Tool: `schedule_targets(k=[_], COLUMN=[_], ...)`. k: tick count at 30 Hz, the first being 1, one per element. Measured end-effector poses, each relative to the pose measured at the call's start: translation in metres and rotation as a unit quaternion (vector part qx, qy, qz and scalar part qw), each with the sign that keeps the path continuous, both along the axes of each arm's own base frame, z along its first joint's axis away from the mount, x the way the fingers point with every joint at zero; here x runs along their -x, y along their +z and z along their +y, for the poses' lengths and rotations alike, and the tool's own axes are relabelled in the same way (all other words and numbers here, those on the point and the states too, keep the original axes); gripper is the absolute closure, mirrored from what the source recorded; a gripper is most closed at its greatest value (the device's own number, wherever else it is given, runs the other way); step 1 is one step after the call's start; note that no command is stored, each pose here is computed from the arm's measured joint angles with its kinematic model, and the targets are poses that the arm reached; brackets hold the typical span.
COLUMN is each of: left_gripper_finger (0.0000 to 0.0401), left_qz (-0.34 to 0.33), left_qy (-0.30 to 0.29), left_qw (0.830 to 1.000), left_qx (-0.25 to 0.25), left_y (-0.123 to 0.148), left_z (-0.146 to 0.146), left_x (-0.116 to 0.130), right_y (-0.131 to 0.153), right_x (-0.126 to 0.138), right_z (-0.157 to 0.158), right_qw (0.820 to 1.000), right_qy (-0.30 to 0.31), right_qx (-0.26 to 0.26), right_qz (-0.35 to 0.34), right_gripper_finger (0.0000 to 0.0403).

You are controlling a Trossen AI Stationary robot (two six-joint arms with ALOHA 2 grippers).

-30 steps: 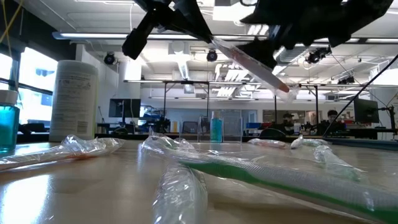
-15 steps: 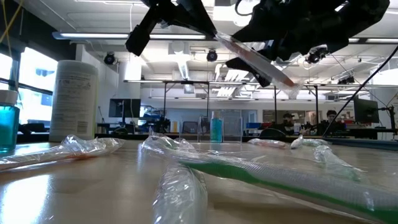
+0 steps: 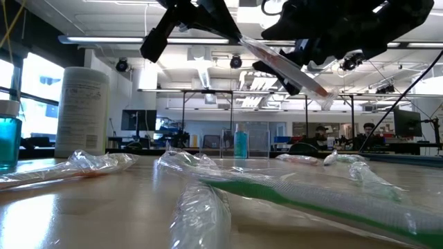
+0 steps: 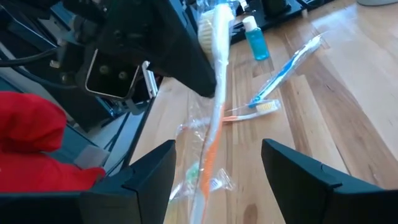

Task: Pick & Place toothbrushing station
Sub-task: Put the middle orange toothbrush into the transparent organizer

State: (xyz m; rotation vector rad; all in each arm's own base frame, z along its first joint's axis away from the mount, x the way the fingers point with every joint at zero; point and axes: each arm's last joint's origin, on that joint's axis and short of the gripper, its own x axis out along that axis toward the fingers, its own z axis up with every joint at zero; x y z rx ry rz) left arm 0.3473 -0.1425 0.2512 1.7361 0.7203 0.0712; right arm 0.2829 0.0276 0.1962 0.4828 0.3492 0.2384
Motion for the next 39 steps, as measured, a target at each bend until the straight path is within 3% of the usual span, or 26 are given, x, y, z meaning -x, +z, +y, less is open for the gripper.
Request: schedule_targets(k=[34, 39], left_gripper_finger=[0.0401, 0.0401], left_qz=[-0.03, -0.03], left_qy=[-0.016, -0.016], left_qw=[0.999, 0.999], left_qx=[0.002, 0.003], left_y=[0.008, 0.008], left_z=[0.011, 0.011], left_x=[-0.011, -0.011], right_y=[0.002, 0.002], right_x=[-0.001, -0.001], right_z=[-0.001, -0.001], right_qw=[0.999, 0.997], right_qy=[-0.003, 0.005], right_qx=[0.048, 0.074], right_qz=[-0.023, -0.033], right_gripper_finger=[0.0172, 0.0202])
